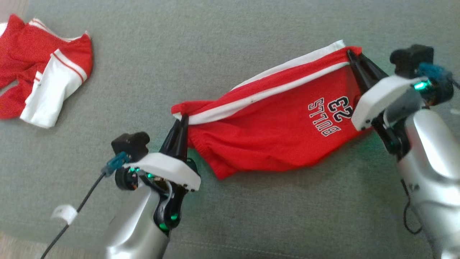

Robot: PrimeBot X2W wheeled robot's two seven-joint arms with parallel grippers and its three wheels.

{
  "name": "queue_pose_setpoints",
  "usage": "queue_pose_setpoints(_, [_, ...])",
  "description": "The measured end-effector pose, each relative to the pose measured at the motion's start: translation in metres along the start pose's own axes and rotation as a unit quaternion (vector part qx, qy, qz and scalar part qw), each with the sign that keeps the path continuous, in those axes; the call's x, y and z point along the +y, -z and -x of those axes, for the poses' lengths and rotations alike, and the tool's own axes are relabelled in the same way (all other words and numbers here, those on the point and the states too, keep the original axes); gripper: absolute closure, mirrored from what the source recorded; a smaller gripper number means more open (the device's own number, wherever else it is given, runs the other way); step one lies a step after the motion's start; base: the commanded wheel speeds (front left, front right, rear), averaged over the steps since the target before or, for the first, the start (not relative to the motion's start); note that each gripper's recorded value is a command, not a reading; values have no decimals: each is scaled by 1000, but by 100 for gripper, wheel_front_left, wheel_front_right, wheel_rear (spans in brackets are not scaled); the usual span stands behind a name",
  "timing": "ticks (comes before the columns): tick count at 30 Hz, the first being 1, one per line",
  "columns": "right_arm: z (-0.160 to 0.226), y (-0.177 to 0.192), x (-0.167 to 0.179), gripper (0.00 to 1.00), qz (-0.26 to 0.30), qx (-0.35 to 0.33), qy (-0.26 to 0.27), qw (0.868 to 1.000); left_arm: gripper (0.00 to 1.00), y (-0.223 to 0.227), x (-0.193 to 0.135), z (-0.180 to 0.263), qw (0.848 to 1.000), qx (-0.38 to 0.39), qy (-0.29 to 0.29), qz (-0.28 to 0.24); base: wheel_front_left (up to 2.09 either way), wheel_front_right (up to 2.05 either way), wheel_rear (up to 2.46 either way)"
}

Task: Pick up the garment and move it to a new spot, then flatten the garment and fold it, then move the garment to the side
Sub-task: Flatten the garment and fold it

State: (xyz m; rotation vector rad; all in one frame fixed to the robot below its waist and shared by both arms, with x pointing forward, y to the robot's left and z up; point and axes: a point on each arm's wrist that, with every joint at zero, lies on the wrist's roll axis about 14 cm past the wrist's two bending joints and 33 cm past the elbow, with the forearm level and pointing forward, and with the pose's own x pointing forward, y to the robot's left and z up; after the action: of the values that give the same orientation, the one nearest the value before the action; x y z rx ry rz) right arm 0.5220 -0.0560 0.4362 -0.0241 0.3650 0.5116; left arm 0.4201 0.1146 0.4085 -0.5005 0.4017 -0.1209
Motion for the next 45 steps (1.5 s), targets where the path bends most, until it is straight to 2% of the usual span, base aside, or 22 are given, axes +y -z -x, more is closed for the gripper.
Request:
queue_pose_setpoints(5, [-22,12,-6,100,-22,34,1,999,100,2,5,-8,1000,8,-10,4,0,0,0])
queue_pose_setpoints(9, [-33,10,-12,100,-10,41,8,999,100,1,2,-14,1000,9,-8,8,0,0,0])
queue_pose_setpoints(10, [-35,8,-14,84,-5,39,9,999,64,0,-1,-15,1000,9,-7,8,0,0,0])
queue_pose_setpoints(11, [-36,6,-15,52,-3,35,11,999,36,0,-2,-15,1000,8,-7,8,0,0,0])
queue_pose_setpoints(12, [-37,3,-16,0,-1,30,13,999,0,-2,-4,-16,1000,5,-6,9,0,0,0])
queue_pose_setpoints(21, [-28,-10,-8,0,16,-6,17,1000,0,-7,-18,-2,1000,-19,6,-6,0,0,0])
queue_pose_setpoints(27, [-6,-19,-7,0,35,-10,24,999,0,6,-2,44,999,-29,-14,-39,0,0,0])
queue_pose_setpoints(36, [24,38,-21,0,20,92,48,994,0,-28,11,87,990,-104,-39,-92,0,0,0])
queue_pose_setpoints(45, [19,78,-21,0,-20,173,47,984,0,-34,35,104,984,-121,-92,-89,0,0,0])
